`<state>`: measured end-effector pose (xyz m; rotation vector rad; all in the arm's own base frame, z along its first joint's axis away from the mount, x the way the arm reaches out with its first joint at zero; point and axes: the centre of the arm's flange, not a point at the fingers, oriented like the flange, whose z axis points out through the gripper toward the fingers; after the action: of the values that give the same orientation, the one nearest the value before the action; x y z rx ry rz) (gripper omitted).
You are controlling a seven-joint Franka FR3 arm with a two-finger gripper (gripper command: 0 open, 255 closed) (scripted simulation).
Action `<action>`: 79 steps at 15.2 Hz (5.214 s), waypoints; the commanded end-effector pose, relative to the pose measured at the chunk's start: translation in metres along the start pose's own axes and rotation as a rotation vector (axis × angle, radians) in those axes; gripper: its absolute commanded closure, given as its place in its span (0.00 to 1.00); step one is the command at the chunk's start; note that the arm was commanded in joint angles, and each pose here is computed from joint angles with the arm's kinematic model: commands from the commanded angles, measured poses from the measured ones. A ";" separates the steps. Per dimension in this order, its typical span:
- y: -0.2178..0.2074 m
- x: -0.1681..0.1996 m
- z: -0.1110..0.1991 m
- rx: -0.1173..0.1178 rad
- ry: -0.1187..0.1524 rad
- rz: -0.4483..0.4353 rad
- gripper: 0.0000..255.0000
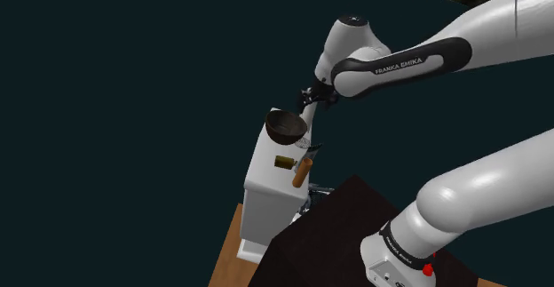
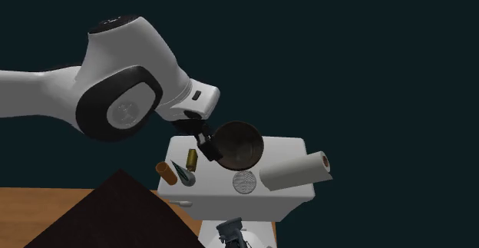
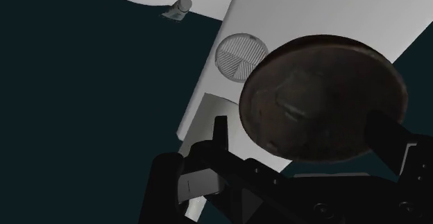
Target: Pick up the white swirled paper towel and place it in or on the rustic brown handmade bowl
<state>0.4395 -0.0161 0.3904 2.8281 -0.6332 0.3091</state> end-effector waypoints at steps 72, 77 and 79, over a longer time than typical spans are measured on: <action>0.064 0.162 0.050 -0.270 0.212 0.363 1.00; 0.036 0.140 0.031 -0.270 0.212 0.363 1.00; 0.016 0.124 0.024 -0.270 0.212 0.363 1.00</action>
<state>0.5505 -0.0983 0.4013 2.3779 -1.0492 0.5320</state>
